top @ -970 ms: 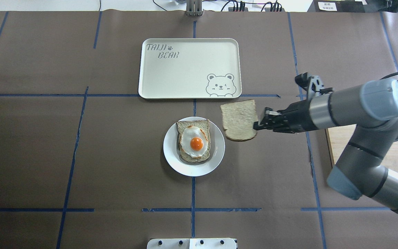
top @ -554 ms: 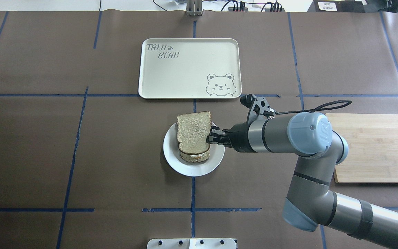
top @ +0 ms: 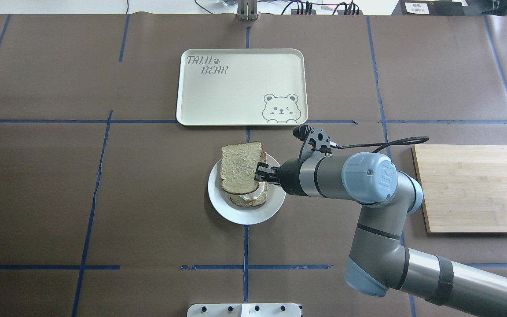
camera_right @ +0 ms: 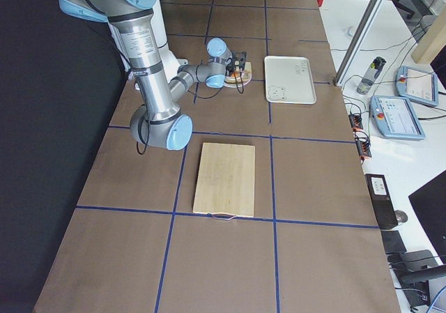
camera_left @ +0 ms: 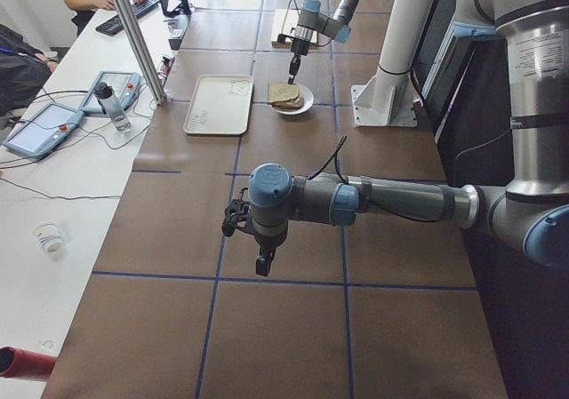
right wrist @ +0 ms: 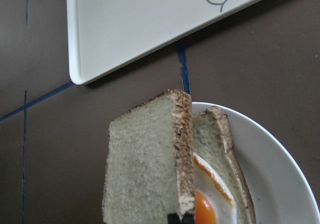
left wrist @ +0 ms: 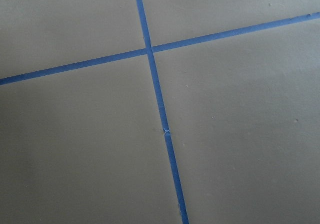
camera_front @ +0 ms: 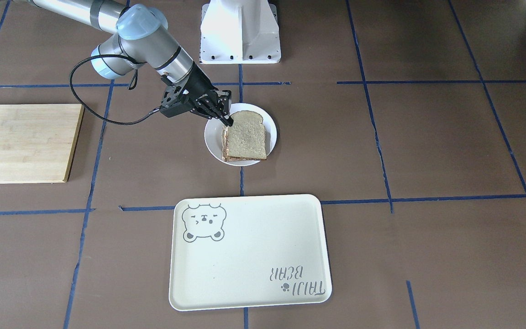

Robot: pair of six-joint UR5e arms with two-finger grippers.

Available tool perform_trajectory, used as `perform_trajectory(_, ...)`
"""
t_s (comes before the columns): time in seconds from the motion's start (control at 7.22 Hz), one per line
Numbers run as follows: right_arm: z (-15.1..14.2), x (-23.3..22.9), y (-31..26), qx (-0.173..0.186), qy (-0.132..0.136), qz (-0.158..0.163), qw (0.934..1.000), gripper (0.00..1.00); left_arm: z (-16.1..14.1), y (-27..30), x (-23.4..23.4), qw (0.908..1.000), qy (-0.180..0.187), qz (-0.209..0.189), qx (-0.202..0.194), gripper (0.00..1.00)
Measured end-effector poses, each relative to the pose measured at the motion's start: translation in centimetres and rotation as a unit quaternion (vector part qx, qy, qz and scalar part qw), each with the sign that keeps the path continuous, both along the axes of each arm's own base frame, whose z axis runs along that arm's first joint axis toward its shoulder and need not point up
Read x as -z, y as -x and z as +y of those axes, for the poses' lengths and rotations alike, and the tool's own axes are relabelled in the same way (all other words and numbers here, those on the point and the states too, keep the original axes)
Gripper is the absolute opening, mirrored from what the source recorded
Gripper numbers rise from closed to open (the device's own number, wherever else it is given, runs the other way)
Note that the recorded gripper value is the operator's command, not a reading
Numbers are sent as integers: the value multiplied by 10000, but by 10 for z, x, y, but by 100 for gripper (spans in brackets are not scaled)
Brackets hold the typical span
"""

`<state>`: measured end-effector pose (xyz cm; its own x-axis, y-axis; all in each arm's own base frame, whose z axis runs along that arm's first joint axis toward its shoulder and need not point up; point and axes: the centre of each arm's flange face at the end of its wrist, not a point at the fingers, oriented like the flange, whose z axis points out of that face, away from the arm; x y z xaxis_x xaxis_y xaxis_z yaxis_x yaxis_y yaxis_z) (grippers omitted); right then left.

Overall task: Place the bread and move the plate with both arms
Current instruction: 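Lower the bread onto the egg toast and open the right gripper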

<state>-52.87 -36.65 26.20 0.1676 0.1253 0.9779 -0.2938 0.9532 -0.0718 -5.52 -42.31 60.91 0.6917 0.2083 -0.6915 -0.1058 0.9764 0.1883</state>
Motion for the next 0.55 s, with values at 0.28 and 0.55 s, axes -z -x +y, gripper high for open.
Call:
perform_trajectory(0.28, 3, -8, 0, -3, -46, 57, 10000, 0, -1, 0, 1, 10000, -11, 0, 0, 100)
perform_trajectory(0.55, 7, -14, -1, 47, -91, 64, 9999, 0, -2, 0, 1, 10000, -9, 0, 0, 100)
